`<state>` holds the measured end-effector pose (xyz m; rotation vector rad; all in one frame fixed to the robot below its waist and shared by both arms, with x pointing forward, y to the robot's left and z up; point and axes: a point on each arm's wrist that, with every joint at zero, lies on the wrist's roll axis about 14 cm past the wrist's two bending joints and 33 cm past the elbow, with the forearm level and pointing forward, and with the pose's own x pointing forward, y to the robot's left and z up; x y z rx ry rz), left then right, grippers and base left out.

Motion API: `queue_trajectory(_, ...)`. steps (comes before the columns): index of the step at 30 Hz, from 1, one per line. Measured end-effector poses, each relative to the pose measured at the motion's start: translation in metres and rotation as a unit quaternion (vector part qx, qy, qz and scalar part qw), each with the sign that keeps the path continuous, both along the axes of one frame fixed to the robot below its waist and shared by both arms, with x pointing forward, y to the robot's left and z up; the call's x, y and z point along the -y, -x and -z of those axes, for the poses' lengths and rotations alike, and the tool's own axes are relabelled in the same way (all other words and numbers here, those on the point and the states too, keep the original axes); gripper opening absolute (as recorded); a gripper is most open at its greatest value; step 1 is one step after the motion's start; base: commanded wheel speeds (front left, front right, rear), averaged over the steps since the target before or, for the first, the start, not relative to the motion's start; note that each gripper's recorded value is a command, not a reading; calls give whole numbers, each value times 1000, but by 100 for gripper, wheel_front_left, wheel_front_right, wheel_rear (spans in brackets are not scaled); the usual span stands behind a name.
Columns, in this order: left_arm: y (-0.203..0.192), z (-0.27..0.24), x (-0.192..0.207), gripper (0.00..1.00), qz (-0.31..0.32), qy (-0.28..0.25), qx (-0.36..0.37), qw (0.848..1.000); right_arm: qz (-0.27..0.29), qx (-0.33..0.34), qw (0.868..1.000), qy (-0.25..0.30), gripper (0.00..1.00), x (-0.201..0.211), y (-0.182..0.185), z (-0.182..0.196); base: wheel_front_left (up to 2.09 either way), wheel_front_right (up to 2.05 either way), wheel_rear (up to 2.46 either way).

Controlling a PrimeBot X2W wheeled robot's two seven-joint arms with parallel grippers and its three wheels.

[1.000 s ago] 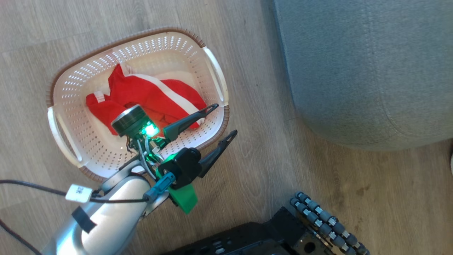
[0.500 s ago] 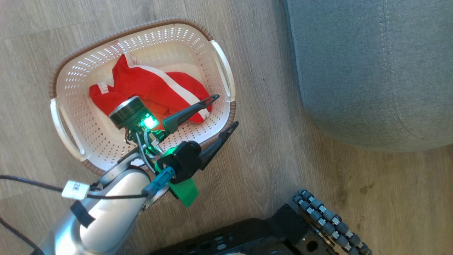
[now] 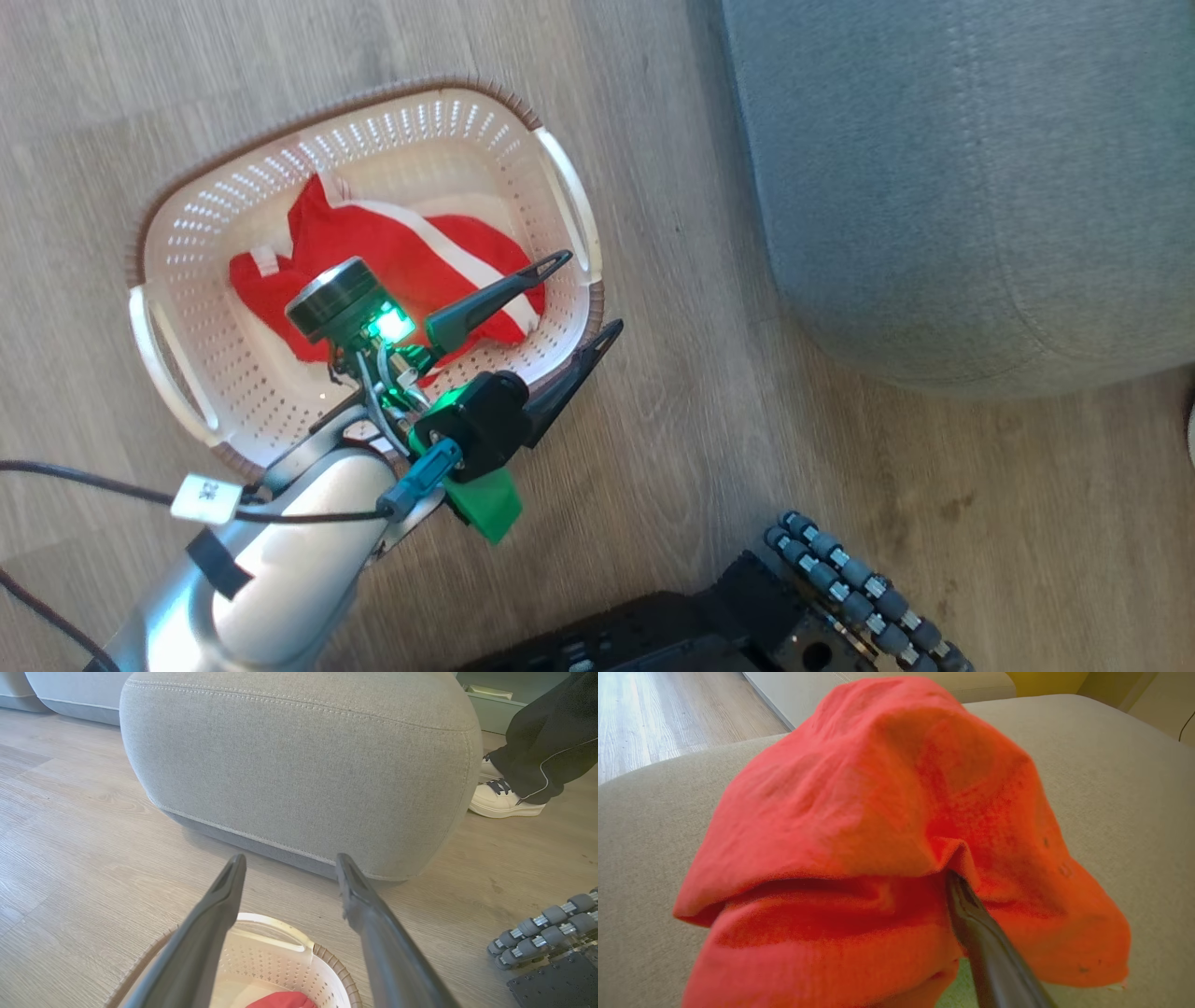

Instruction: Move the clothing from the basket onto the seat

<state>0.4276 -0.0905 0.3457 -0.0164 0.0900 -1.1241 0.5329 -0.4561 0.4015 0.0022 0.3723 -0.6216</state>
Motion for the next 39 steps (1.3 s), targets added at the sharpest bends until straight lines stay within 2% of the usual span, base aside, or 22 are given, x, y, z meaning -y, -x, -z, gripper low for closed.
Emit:
queue_trajectory(8,4,-40,13,100,4,13,36,999,-9,22,1000,-1,100,-5,14,-31,0,0,0)
queue_trajectory(17,27,-81,20,100,-5,19,51,999,-54,58,997,1,100,-30,22,-78,0,0,0)
queue_trajectory(21,34,-98,20,100,-15,26,58,998,-49,91,994,-34,100,-41,26,-87,0,0,0)
queue_trajectory(25,39,-116,14,100,-33,24,72,997,-87,114,989,-33,100,-64,23,-108,0,0,0)
queue_trajectory(30,42,-135,1,100,-69,27,83,994,-145,174,974,-33,100,-97,18,-143,0,0,0)
queue_trajectory(35,39,-148,-22,100,-119,24,92,988,-237,241,939,-60,100,-151,26,-172,0,0,0)
queue_trajectory(39,32,-157,-47,100,-179,36,80,980,-277,272,919,-72,100,-168,46,-181,0,0,0)
